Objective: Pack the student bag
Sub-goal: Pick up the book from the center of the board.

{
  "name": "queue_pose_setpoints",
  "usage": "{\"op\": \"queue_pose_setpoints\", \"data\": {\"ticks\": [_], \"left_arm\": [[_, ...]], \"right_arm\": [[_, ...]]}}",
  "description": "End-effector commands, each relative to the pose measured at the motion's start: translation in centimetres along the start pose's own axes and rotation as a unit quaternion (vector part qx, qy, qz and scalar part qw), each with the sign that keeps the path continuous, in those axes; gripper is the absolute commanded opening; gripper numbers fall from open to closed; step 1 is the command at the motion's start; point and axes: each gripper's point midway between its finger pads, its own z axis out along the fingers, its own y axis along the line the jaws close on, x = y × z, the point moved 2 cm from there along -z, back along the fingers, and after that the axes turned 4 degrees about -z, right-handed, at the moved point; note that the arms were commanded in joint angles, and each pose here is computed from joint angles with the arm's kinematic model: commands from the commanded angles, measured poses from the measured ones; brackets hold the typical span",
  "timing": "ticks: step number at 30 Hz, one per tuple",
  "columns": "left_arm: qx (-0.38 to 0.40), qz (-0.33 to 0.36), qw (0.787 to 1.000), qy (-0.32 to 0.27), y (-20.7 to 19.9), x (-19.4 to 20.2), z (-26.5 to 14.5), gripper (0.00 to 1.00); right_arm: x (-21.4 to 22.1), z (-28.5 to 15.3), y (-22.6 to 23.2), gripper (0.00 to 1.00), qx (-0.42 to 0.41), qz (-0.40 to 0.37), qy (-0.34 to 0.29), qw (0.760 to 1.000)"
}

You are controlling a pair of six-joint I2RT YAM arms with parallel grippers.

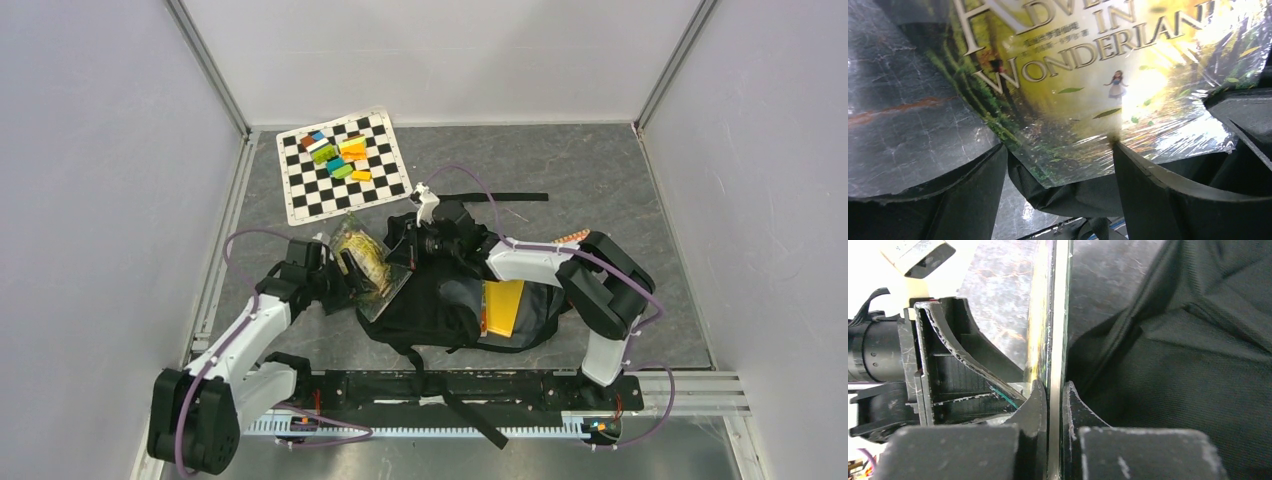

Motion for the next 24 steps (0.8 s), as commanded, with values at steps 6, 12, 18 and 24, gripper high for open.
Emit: {"op": "queue_pose_setpoints", "data": {"ticks": [6, 12, 18, 24], "left_arm": [[0.065, 0.165, 0.972, -0.153, -6.9, -5.5, -9.2, 1.0], [0.078, 0.266, 0.95, -0.141, -9.0, -5.6, -12.7, 0.99], [0.121, 0.286, 0.942, -0.126, -12.2, -4.1, -13.1, 0.98], [0.021, 0.256, 0.961, -0.104, -11.0, -2.9, -8.2, 1.0]], "right_arm": [[-8.7, -4.7, 8.2, 0.0, -0.099, -0.058, -0.112, 0.987], [-15.6, -11.1, 9.6, 0.0, -0.019, -0.122, -0.211, 0.97], [-21.5, -19.3, 6.6, 0.0, 0.164, -0.187, -0.26, 0.933], [-22.3, -27.2, -0.3, 0.0, 0.334, -0.203, -0.237, 0.89]]}}
